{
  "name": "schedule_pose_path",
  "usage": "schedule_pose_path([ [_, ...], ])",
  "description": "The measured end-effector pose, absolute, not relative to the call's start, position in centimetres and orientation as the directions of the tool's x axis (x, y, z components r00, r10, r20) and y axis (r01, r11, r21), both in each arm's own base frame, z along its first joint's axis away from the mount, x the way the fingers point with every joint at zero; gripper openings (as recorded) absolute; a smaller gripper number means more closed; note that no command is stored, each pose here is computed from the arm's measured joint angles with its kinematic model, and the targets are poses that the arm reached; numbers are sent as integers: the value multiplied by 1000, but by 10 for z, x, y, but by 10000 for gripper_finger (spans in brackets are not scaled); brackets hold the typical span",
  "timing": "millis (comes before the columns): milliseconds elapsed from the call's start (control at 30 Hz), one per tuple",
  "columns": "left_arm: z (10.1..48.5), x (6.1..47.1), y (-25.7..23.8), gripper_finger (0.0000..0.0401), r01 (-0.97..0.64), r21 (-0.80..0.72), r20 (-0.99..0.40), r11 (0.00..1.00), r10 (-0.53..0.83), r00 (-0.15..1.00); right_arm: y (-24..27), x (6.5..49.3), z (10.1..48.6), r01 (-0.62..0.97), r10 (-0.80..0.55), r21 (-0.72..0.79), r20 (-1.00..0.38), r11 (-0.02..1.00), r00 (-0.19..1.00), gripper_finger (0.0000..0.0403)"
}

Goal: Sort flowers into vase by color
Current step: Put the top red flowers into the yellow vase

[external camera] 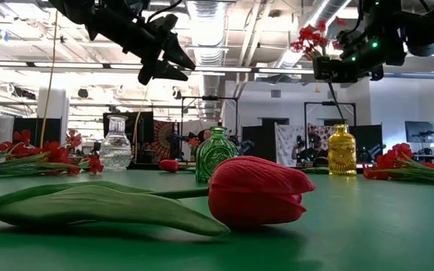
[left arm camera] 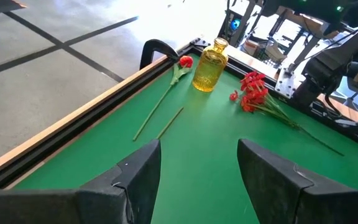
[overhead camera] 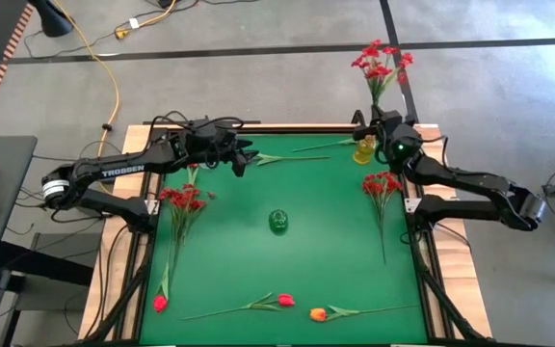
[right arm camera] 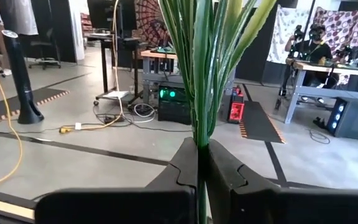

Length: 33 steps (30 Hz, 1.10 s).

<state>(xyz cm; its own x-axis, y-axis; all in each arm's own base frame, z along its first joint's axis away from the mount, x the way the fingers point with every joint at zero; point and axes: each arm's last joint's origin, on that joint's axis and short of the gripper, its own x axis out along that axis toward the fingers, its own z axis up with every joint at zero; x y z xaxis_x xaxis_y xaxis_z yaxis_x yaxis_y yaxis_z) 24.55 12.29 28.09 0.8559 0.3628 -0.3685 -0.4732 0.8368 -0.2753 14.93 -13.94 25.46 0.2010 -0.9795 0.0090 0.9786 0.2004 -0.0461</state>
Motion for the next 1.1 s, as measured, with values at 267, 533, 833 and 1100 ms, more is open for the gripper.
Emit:
schedule_pose_path([
  [267,281,246,123,200,-477,-292,-368,829,363,856,-138,145,243,981,-981,-6,18,194,194,35],
  [533,281,245,123,200,-481,-308,-369,821,364,856,-136,142,239,985,-984,20,54,169,168,35],
  [833,281,246,123,200,-481,-308,-369,821,363,856,-135,141,246,982,-980,73,118,172,163,35],
  [1100,281,246,123,200,-481,-308,-369,821,363,856,-137,145,242,978,-976,60,103,198,191,35],
])
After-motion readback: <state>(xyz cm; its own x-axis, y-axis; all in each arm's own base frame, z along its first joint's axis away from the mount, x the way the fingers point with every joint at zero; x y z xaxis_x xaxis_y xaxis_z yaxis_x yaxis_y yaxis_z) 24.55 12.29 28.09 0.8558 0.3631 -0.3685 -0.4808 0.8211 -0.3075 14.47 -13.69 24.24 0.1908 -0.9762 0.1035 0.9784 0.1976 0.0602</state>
